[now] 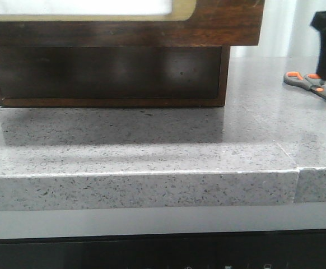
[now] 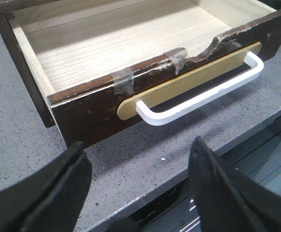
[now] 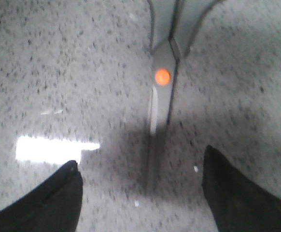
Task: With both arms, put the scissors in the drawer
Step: 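Grasp the black-and-orange scissors by the blades with the right gripper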
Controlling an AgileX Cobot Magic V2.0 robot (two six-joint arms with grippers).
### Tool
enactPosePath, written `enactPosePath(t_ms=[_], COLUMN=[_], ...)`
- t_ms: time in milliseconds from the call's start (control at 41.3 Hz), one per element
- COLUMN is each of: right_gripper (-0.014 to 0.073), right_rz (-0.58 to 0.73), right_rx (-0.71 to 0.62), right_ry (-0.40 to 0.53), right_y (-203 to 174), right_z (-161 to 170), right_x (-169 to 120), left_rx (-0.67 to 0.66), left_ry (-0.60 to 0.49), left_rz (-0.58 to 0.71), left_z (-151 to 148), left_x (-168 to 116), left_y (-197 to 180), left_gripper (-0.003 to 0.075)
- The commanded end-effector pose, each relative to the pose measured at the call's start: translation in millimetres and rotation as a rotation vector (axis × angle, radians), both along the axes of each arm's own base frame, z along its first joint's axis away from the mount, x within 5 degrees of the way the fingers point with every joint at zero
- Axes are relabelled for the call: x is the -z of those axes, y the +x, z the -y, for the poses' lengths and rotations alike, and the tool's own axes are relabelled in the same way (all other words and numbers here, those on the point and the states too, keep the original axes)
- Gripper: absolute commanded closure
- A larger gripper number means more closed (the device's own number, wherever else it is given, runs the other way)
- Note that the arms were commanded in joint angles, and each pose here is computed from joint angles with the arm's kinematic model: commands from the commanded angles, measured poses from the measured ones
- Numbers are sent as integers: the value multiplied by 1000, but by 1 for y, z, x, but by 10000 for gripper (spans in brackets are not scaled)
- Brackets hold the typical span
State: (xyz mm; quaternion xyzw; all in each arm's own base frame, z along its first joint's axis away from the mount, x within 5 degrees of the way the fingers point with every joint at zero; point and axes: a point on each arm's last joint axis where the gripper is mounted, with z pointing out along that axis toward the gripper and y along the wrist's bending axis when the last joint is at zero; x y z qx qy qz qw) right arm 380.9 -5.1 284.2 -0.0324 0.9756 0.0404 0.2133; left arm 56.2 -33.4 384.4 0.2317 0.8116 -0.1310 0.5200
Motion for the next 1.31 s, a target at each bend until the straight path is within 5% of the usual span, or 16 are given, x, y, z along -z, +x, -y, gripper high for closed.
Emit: enactPosePath(t_ms=[0, 339, 726, 1065, 1282], right_gripper=[58, 162, 165, 532, 545], right_rz=[97, 100, 41, 1, 14], right_rx=[-13, -12, -19, -24, -25], right_ry=[-1, -14, -21, -21, -22], right_y=[9, 35, 40, 37, 33], right_z=[-2, 0, 1, 1, 1], right_x=[-24, -9, 3, 6, -2], left_rx=[3, 3, 3, 3, 3], left_ry=[-57, -57, -57, -57, -57], left_rz=[79, 79, 79, 79, 79], left_z=[1, 1, 1, 1, 1], left_x=[-15, -15, -15, -15, -15], left_y=[0, 0, 0, 0, 0], left_gripper=[302, 302, 301, 302, 302])
